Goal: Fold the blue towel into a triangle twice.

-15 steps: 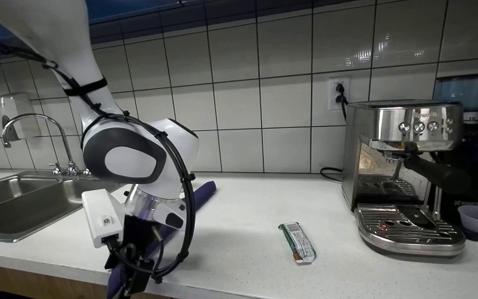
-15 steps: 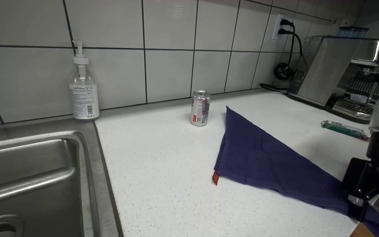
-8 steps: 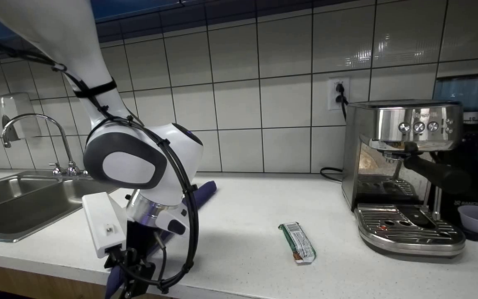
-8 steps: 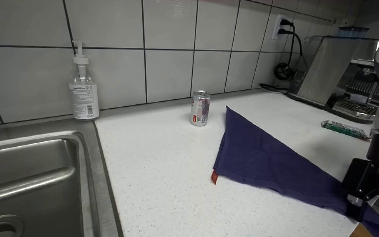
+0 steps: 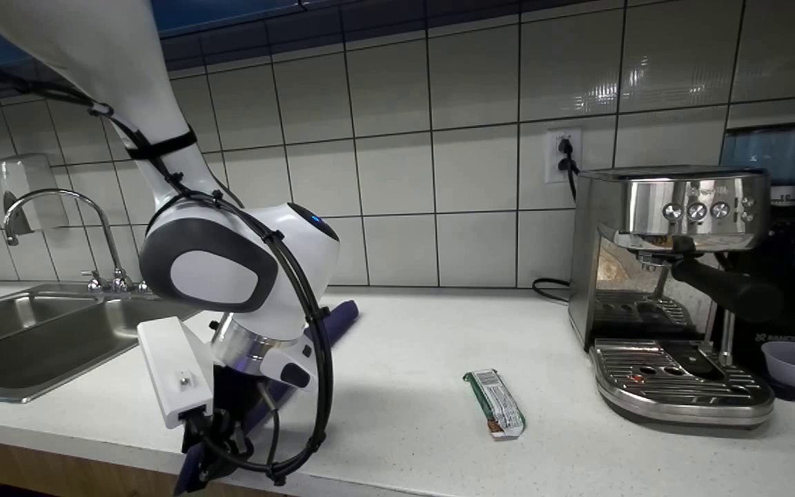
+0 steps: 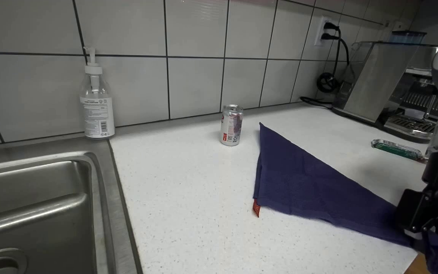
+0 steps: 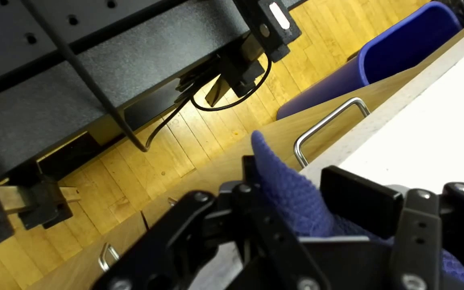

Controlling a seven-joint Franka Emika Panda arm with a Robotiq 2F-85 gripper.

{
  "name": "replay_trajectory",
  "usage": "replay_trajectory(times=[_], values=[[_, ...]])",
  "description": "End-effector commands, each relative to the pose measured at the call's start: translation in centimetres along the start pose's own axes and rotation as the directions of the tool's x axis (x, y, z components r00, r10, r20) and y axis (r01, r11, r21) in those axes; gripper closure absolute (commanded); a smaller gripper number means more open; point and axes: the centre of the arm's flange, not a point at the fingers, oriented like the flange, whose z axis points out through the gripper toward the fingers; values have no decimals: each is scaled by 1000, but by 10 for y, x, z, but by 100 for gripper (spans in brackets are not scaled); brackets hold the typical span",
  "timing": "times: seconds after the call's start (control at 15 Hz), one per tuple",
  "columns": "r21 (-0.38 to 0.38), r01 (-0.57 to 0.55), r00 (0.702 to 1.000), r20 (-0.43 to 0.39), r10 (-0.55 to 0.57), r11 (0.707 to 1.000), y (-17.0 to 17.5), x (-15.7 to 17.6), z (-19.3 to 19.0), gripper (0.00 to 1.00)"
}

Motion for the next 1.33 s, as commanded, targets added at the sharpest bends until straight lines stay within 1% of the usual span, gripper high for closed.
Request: replay_trajectory(times=[0.0, 0.07, 0.13, 0.47, 0.8, 1.0, 1.27], values=[[-2, 16, 1000, -9, -16, 1000, 5, -9, -14, 88], [-9, 22, 1000, -10, -22, 1000, 4, -11, -19, 97], [-19, 31, 999, -8, -32, 999, 2, -13, -27, 100], [-102, 105, 994, 23, -103, 989, -13, -23, -64, 99], [-174, 206, 977, 93, -192, 963, -42, -38, -98, 99], [-188, 251, 965, 126, -231, 949, -54, -44, -111, 99], [-184, 274, 956, 161, -246, 944, -63, -43, -115, 99]])
